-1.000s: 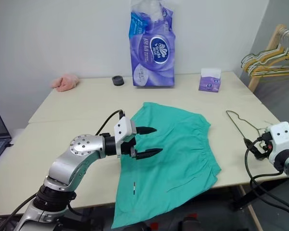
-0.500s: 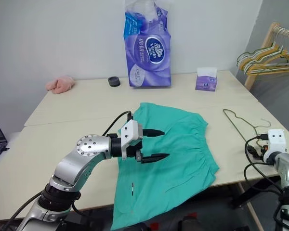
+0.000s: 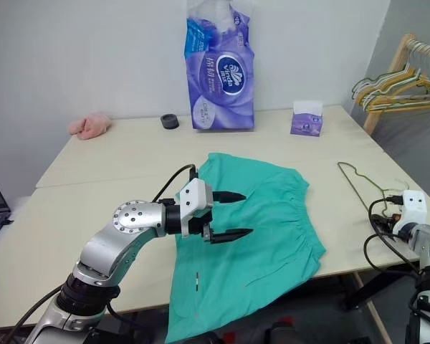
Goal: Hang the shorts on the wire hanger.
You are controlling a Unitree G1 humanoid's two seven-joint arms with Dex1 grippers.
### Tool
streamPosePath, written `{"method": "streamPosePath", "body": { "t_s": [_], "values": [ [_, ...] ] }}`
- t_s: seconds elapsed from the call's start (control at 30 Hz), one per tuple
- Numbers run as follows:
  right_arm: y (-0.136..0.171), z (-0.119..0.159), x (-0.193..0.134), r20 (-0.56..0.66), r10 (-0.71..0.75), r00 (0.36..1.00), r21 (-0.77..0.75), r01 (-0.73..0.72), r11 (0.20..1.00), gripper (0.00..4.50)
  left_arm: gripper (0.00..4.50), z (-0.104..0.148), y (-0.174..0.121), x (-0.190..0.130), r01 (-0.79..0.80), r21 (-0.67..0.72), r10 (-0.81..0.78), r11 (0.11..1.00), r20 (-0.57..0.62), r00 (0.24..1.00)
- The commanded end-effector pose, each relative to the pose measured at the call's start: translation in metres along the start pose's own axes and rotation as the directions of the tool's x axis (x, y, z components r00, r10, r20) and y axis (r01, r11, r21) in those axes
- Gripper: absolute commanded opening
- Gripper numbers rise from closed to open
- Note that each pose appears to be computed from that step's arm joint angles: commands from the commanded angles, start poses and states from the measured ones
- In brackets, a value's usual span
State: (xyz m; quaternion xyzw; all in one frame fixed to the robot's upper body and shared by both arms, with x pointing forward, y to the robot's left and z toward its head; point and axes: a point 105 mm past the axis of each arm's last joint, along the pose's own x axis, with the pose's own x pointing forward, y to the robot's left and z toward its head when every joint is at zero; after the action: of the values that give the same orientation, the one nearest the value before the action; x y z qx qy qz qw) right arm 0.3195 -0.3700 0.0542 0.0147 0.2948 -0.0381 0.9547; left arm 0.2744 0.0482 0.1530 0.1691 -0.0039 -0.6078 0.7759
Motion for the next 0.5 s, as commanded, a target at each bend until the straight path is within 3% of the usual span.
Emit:
{"method": "streamPosePath", "body": {
  "t_s": [0.03, 0.2, 0.33, 0.5],
  "values": [
    [-0.001, 0.008, -0.007, 0.032, -0.007, 0.999, -0.075, 0.009, 0.997, 3.17, 4.01, 0.009, -0.002, 0.001, 0.0, 0.042, -0.001, 0.999, 0.021, 1.0],
    [0.004, 0.01, -0.015, 0.044, 0.007, 0.999, -0.133, -0.001, 0.991, 4.48, 4.01, 0.008, -0.002, 0.0, 0.003, 0.047, -0.004, 0.999, 0.014, 1.0],
    [-0.006, 0.022, -0.022, 0.123, -0.065, 0.99, -0.079, 0.075, 0.994, 4.48, 4.01, 0.007, -0.002, 0.0, 0.001, 0.046, -0.001, 0.999, 0.011, 1.0],
    [-0.005, 0.004, -0.018, 0.074, -0.092, 0.993, -0.055, 0.096, 0.994, 4.48, 4.01, 0.007, -0.004, 0.001, 0.007, 0.049, -0.007, 0.999, 0.011, 1.0]
  ]
}}
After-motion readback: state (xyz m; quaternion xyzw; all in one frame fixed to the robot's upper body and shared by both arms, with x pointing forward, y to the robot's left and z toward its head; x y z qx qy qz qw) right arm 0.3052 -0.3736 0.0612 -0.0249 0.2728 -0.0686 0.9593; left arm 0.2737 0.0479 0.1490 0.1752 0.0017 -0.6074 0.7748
